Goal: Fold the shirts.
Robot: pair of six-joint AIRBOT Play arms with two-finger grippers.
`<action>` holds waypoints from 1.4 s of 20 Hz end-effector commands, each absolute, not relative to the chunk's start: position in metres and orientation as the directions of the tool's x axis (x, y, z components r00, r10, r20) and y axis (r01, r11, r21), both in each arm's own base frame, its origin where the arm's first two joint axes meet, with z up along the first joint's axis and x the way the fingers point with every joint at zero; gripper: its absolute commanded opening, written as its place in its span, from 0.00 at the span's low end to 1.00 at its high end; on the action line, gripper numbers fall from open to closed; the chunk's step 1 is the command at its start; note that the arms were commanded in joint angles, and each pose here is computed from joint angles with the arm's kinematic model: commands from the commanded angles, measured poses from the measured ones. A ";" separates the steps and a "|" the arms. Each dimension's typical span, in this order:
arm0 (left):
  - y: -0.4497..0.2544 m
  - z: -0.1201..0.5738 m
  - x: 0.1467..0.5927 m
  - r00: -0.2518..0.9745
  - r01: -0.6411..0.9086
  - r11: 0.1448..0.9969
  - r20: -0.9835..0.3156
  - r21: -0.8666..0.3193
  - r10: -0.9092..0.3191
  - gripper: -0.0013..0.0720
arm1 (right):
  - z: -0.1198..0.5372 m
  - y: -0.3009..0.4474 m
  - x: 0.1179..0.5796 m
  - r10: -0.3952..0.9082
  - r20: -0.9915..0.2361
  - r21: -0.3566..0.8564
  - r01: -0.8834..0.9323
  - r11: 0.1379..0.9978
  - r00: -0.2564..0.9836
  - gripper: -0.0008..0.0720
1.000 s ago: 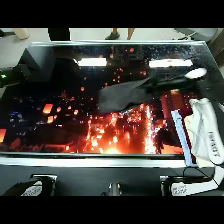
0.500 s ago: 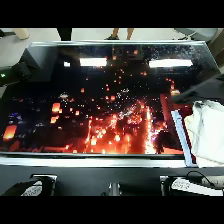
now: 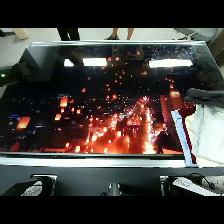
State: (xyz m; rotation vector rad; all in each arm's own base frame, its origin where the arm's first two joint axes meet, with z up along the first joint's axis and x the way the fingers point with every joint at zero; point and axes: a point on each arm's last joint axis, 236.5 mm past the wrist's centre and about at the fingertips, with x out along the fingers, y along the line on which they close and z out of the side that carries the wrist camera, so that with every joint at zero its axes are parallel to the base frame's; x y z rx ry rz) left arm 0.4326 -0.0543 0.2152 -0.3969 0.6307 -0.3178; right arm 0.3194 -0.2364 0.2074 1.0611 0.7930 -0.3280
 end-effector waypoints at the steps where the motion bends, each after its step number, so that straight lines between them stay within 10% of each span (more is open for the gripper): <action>1: -0.054 0.215 0.433 0.765 0.168 0.879 -0.504 -0.446 -0.402 0.05 | 0.173 -0.243 0.242 0.079 -0.900 0.419 0.799 0.431 0.429 0.05; 12: -0.054 0.216 0.433 0.767 0.168 0.879 -0.501 -0.446 -0.401 0.05 | 0.026 -0.199 0.119 0.177 -0.983 0.025 0.917 0.397 -0.050 0.06; 13: -0.054 0.216 0.433 0.767 0.168 0.879 -0.501 -0.446 -0.401 0.05 | 0.024 -0.209 0.125 0.136 -0.990 0.030 0.917 0.397 -0.027 0.14; 15: -0.054 0.217 0.433 0.767 0.169 0.879 -0.501 -0.445 -0.401 0.05 | 0.029 -0.223 0.149 0.078 -0.994 0.103 0.884 0.455 0.076 0.93; 21: -0.039 0.247 0.443 0.813 0.199 0.957 -0.510 -0.212 -0.282 0.05 | 0.223 -0.290 0.286 -0.347 -0.698 0.227 0.652 0.723 0.627 0.93; 26: -0.005 0.217 0.468 0.708 -0.014 0.985 -0.694 0.171 0.130 0.06 | 0.262 -0.140 0.397 -0.179 -0.646 0.122 0.332 0.935 0.742 0.88; 27: -0.016 0.193 0.467 0.653 0.015 0.986 -0.748 0.168 0.118 0.16 | 0.233 -0.101 0.405 -0.117 -0.734 0.116 0.293 0.949 0.670 0.88; 28: -0.028 0.159 0.459 0.559 0.043 0.989 -0.824 0.142 0.094 0.53 | 0.201 -0.064 0.407 -0.043 -0.813 0.125 0.247 0.961 0.580 0.88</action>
